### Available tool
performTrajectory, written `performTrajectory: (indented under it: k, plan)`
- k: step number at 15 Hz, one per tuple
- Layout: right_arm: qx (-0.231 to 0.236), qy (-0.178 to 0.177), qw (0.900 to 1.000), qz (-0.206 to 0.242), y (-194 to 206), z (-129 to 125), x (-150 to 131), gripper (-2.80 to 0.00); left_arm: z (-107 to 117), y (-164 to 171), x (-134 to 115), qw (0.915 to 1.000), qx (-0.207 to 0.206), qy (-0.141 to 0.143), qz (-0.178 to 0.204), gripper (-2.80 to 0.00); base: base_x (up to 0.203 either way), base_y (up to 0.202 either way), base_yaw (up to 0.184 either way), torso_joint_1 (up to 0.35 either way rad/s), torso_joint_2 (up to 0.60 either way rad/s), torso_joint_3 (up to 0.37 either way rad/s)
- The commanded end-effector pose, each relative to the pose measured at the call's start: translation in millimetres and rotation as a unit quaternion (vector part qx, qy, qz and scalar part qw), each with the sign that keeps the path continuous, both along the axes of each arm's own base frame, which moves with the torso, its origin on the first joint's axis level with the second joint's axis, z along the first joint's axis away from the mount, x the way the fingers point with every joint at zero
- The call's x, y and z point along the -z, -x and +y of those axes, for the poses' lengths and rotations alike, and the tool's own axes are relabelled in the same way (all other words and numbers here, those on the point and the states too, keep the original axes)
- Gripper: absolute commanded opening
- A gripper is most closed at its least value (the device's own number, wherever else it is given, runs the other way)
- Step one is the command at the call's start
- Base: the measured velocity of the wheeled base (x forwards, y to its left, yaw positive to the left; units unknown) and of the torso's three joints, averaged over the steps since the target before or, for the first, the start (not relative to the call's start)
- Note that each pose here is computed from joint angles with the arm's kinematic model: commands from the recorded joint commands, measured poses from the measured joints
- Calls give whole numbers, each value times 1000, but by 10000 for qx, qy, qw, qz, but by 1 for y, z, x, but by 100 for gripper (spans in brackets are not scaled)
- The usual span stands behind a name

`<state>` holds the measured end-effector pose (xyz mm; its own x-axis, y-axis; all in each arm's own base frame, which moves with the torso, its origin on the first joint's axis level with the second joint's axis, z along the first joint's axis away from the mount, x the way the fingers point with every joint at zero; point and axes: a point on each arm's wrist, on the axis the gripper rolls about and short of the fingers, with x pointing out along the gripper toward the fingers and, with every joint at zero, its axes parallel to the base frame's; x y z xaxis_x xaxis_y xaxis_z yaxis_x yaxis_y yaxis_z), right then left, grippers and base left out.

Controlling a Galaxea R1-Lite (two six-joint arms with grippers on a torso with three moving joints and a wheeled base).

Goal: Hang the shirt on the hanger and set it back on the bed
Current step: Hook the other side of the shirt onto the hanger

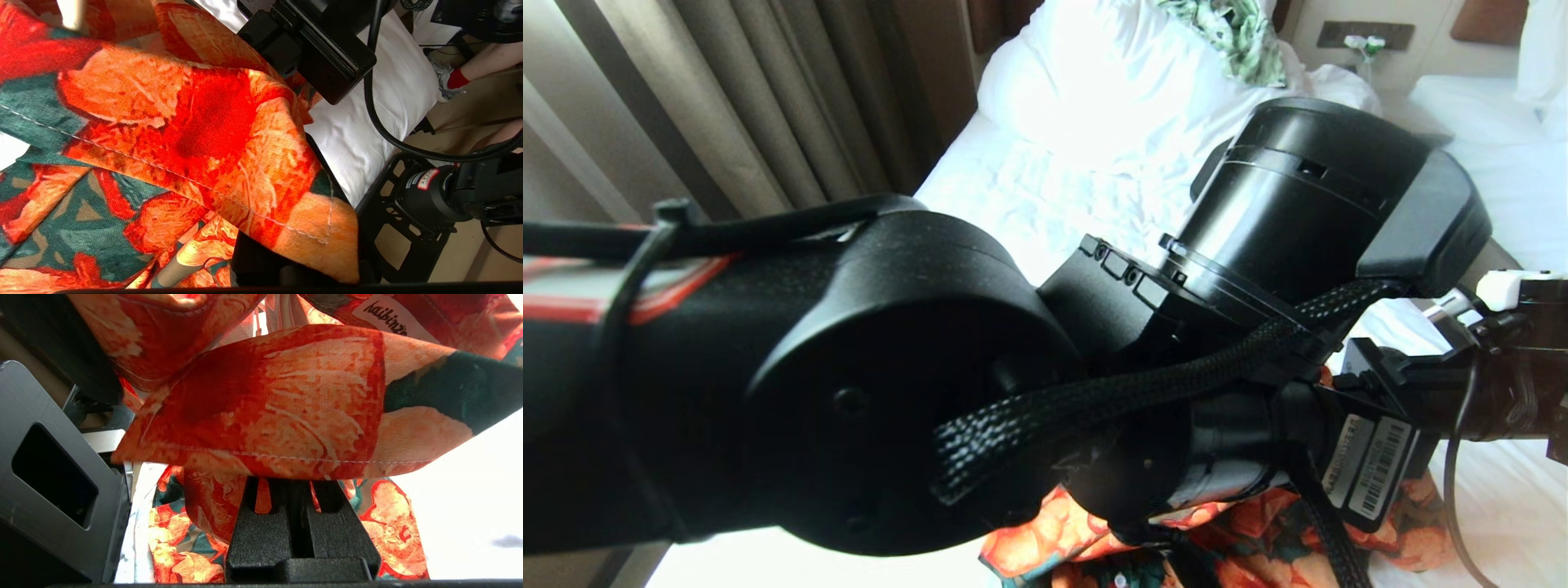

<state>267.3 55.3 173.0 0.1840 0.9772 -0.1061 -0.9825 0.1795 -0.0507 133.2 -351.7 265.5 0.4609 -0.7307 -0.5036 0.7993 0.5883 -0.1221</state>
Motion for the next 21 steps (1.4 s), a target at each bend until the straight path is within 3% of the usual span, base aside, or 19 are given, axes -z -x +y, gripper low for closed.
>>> performTrajectory:
  k: [1,2,3,6,10,14,17,18,21]
  plan:
    - [-33,-12,10000,-11,-1,0,0,-280,-1,1,1,10000,9,-11,18,-280,0,0,0,0,0,0]
    - [-30,-12,10000,-12,-1,0,0,-280,-2,3,1,10000,31,7,34,-280,0,0,0,0,0,0]
    - [-15,-15,10000,-18,-1,-1,0,-280,-2,3,1,10000,30,20,34,0,0,0,0,0,0,0]
    - [14,-16,10000,-26,-1,-3,0,-280,-5,2,0,9997,3,252,35,0,0,0,0,0,0,0]
    - [37,-20,10000,-64,0,-4,-2,-280,0,15,0,9996,84,240,149,0,0,0,0,0,0,0]
    - [9,-31,10000,-79,0,-4,-2,-280,34,41,18,9967,310,-31,751,0,0,0,0,0,0,0]
    - [-19,-32,10000,-53,1,-3,-1,-280,63,28,15,9969,-5,16,784,0,0,0,0,0,0,0]
    - [-87,-49,9999,-51,2,-3,-1,-280,75,23,19,9967,-170,-39,797,-280,0,0,0,0,0,0]
    - [-245,-98,9994,-243,12,3,-14,-280,124,5,15,9947,-779,129,655,-280,0,0,0,0,0,0]
